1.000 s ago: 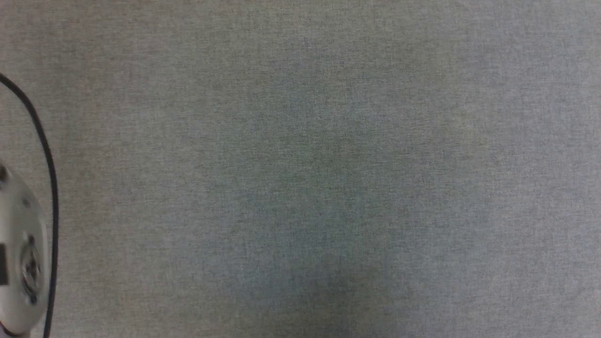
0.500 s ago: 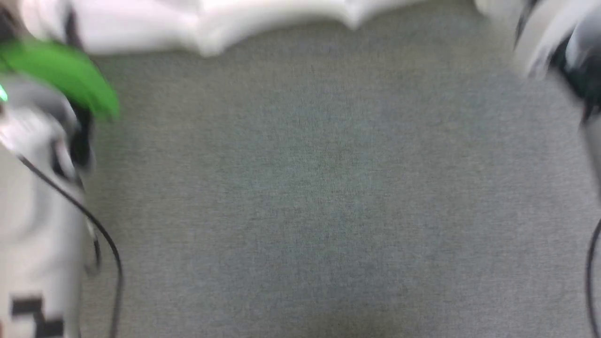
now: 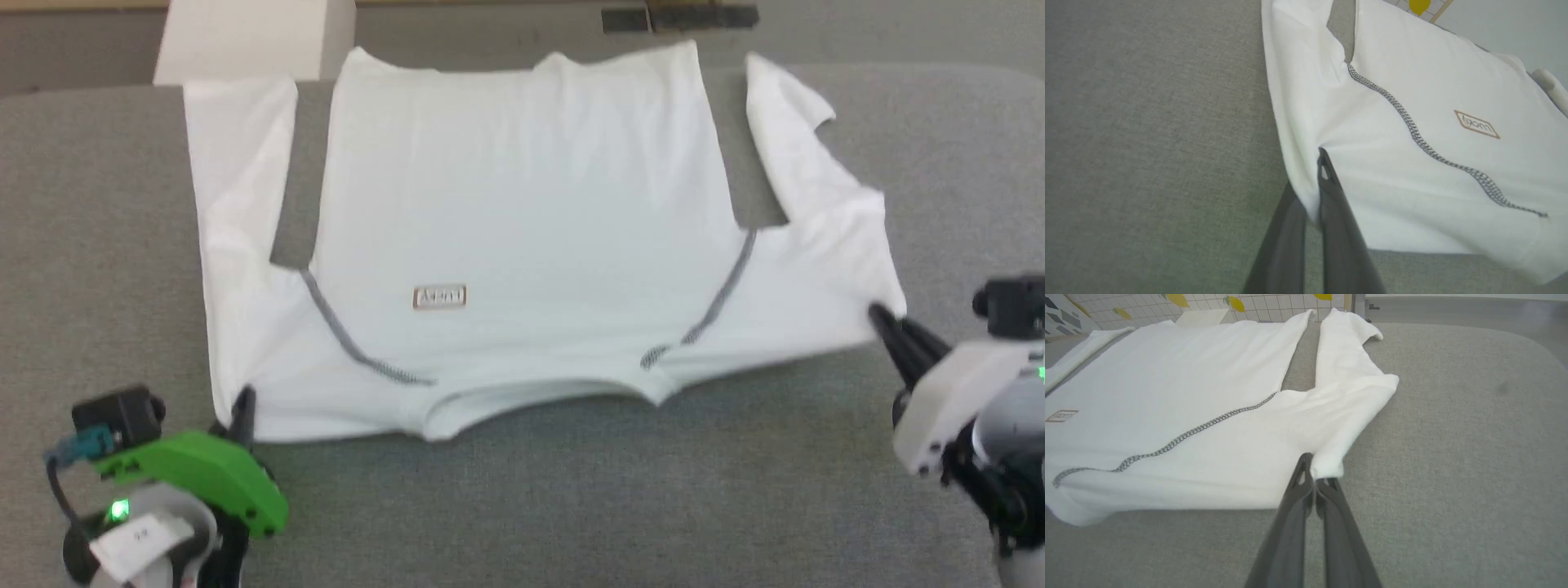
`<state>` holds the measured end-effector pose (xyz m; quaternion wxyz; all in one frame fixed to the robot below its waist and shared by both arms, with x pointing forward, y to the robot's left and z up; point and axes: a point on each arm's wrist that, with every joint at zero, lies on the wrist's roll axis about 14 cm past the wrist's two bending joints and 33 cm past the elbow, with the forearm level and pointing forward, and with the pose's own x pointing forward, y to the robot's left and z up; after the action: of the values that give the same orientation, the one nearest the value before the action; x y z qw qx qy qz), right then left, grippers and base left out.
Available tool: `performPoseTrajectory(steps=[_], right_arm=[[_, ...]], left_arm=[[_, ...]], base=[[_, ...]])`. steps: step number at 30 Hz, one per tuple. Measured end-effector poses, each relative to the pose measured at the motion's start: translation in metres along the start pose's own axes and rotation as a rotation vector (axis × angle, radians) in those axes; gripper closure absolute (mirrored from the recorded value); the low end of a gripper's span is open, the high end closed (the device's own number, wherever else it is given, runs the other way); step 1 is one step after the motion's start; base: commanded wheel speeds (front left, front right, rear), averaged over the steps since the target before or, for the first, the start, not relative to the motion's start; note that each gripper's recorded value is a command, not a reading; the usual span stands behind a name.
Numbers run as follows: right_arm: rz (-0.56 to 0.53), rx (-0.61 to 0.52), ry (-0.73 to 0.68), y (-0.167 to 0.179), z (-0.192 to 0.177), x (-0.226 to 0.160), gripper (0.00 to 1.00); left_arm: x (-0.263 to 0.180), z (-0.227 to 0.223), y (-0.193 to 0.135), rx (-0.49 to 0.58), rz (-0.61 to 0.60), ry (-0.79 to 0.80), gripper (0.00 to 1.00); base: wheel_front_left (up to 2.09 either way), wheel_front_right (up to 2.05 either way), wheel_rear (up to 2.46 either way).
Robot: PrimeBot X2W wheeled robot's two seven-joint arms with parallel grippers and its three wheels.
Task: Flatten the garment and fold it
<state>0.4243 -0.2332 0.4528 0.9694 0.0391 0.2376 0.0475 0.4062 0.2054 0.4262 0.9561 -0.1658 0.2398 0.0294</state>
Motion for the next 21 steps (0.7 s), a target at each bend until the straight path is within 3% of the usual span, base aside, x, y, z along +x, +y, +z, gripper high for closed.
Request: performPoseTrajectory(steps=[8,14,21], right_arm=[[-0.068,0.093,0.07,0.011,-0.032,-0.066,1.0],[-0.125,0.142,0.255,0.012,-0.078,-0.097,1.0],[-0.132,0.138,0.348,0.016,-0.11,-0.093,1.0]], left_arm=[[-0.062,-0.018,0.009,-0.02,0.047,0.023,1.0],[-0.083,-0.036,0.013,-0.045,0.079,0.056,1.0],[-0.079,-0.063,0.011,-0.007,0.087,0.113,1.0]], base=[[0.0,0.0,0.0],[0.0,0.0,0.0],[0.0,0.0,0.0]])
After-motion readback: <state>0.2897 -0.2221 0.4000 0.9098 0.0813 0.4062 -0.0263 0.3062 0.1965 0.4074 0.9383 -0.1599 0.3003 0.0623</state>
